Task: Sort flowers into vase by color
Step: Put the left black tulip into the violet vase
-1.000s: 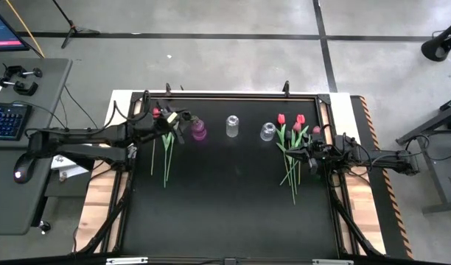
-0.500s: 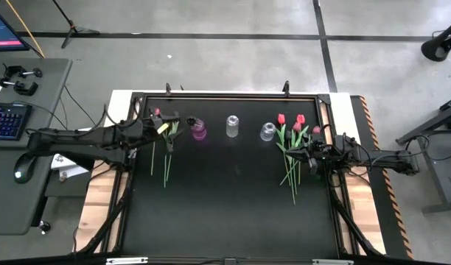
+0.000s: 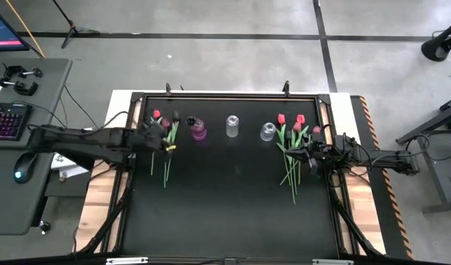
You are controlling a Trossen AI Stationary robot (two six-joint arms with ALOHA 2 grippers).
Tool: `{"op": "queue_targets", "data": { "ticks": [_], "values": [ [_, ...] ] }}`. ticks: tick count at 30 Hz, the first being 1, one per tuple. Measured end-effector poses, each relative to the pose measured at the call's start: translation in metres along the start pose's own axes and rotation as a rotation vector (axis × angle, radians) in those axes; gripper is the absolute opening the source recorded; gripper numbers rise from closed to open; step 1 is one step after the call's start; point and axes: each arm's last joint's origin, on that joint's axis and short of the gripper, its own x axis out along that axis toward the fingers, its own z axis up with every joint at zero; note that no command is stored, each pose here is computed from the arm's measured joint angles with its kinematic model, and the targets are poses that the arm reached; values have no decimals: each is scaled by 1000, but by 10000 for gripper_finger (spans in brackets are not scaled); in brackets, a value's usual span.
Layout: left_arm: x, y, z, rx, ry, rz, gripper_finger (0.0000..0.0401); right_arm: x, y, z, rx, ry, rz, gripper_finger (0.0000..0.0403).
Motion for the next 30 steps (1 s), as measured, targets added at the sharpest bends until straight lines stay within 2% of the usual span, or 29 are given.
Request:
{"op": "queue_targets", "data": {
  "ticks": [7,12,21,30],
  "values": [
    [40,-7,-5,74,157,200,232,0,0,0,0,0,0,0],
    [66,-4,-7,58,241,295,232,0,0,0,0,1,0,0],
    [89,-3,9,-33,231,272,232,0,0,0,0,0,0,0],
    [101,-3,5,-74,304,222,232,0,0,0,0,0,0,0]
  ]
}}
